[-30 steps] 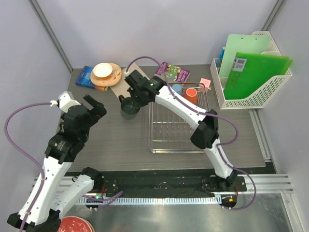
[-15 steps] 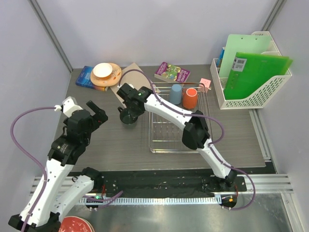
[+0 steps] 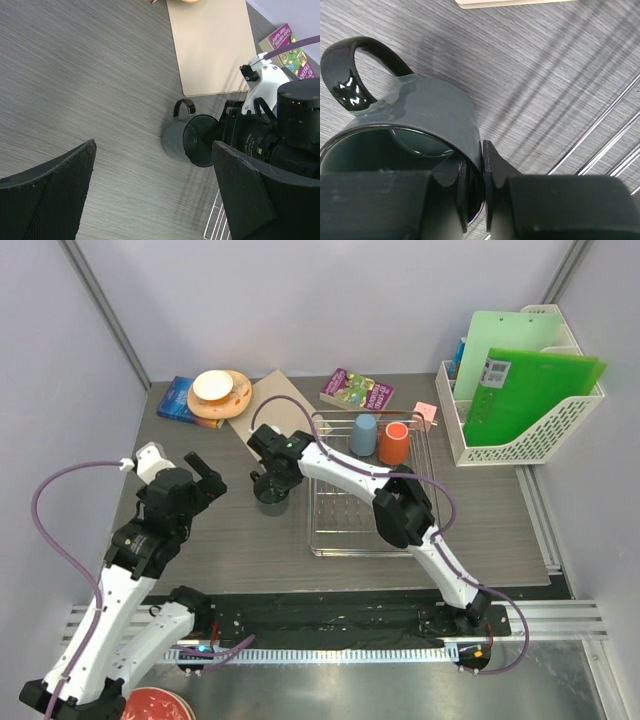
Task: Unload the mixed dishes from the dish rack
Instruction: Place the cup at the center of the board, then pick up the cup from the dish rack.
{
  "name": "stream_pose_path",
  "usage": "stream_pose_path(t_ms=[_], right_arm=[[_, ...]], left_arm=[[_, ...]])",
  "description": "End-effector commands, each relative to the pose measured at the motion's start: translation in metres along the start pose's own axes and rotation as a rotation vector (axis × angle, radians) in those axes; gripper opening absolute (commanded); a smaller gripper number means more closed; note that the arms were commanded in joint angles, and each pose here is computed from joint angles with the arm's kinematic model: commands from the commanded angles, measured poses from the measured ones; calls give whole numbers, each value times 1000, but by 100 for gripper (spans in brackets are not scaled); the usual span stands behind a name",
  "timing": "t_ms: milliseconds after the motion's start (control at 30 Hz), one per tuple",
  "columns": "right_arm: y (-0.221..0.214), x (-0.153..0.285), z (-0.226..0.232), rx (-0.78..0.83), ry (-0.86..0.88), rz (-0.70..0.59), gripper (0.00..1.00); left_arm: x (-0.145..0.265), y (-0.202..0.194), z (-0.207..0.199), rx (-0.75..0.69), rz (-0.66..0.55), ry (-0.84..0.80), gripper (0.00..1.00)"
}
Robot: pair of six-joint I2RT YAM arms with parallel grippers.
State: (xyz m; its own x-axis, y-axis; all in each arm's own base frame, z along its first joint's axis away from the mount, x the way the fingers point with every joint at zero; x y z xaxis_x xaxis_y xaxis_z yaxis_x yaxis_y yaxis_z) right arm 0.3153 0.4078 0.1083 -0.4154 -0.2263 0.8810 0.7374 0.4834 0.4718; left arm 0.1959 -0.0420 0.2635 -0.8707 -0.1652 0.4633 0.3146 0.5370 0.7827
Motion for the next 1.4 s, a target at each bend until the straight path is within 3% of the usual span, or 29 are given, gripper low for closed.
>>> stream_pose_path(t_ms=[0, 67, 267, 467, 600, 733, 833, 900, 1067, 1233, 1367], right_arm=[[20, 27, 5, -27, 42, -110, 29], [25, 40, 2, -36, 36, -142, 38], [40, 87, -9, -52, 28, -236, 52], [60, 181, -46, -103, -91, -451, 57], [48, 216, -92, -148, -313, -584, 58], [7, 196, -158, -306, -519, -604, 59], [-30, 177, -210, -514, -510, -587, 59], [-41, 169, -225, -570, -509, -603, 59], [-61, 149, -236, -522, -579, -634, 69], [-50, 139, -238, -517, -580, -664, 79], [-43, 127, -243, -503, -598, -651, 81]], left_arm=[[-2, 2, -5, 8, -6, -8, 96], [-3, 2, -5, 8, -4, -6, 96], [-6, -3, -10, 29, 6, -50, 99], [-5, -5, -11, 37, 6, -72, 100], [-8, -9, -12, 38, 20, -77, 100], [-13, -16, -14, 47, 48, -78, 100], [-16, -24, -15, 55, 80, -87, 100], [-19, -30, -16, 55, 95, -97, 100], [-28, -41, -20, 54, 142, -101, 100], [-32, -47, -23, 45, 179, -105, 100], [-32, -48, -22, 42, 180, -102, 100]])
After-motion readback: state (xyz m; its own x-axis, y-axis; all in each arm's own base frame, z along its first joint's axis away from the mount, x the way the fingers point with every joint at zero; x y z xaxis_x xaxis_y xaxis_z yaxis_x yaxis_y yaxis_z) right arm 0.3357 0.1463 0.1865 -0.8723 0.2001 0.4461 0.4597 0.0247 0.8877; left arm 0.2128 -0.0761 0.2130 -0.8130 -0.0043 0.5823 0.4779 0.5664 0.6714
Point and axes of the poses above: each gripper's point midway between its finger pads, its own x axis back along the fingers, its own z axis along the line the jaws close on, y = z × x, the point moved 5 cm from there along x, back along the fingers, and after that the axes turned 1 degree about x, right-handed, at the moved point
